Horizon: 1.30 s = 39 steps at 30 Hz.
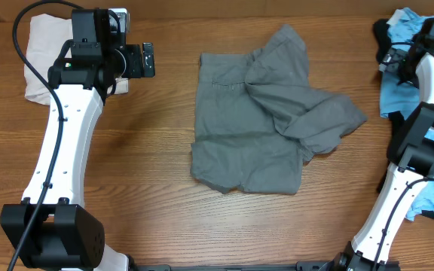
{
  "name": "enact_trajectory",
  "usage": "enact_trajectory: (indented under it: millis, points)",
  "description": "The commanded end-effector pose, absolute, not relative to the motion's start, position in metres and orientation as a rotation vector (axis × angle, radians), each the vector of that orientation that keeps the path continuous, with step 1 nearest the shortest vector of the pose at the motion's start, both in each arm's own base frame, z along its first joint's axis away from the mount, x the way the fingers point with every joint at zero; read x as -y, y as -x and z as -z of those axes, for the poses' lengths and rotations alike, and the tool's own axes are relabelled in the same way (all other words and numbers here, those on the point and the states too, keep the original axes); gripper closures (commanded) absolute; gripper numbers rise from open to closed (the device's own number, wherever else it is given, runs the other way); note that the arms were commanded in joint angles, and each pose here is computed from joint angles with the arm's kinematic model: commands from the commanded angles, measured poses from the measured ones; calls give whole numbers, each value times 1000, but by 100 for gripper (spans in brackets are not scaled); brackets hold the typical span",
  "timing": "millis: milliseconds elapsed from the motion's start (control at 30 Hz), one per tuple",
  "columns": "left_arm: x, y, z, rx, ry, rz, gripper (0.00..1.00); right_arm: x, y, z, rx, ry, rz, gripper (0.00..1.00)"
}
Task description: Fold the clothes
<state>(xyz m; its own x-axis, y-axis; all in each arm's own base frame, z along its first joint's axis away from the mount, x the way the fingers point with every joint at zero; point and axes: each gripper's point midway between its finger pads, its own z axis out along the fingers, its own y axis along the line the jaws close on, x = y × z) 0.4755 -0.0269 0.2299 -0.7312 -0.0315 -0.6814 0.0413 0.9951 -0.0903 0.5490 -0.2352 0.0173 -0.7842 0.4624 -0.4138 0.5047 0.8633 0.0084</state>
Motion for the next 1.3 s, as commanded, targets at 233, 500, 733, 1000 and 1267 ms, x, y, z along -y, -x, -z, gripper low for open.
enact_trajectory:
  millis: [233, 500, 733, 1000, 1267]
  points:
    - [34, -479, -243, -2346, -127, 156, 0, 180, -550, -159, -2563, -644, -129, 0]
    - [79, -518, -167, -2376, -355, 293, 0, 118, -525, -209, -2588, -546, -391, 0]
    - [143, -560, -114, -2297, -472, 334, 1, 80, -522, -205, -2650, -478, -430, 0]
    - [193, -580, -75, -2333, -496, 296, 1, 53, -524, -203, -2684, -410, -399, 1]
    - [191, -580, -41, -2400, -426, 263, 0, 52, -524, -203, -2684, -408, -400, 1]
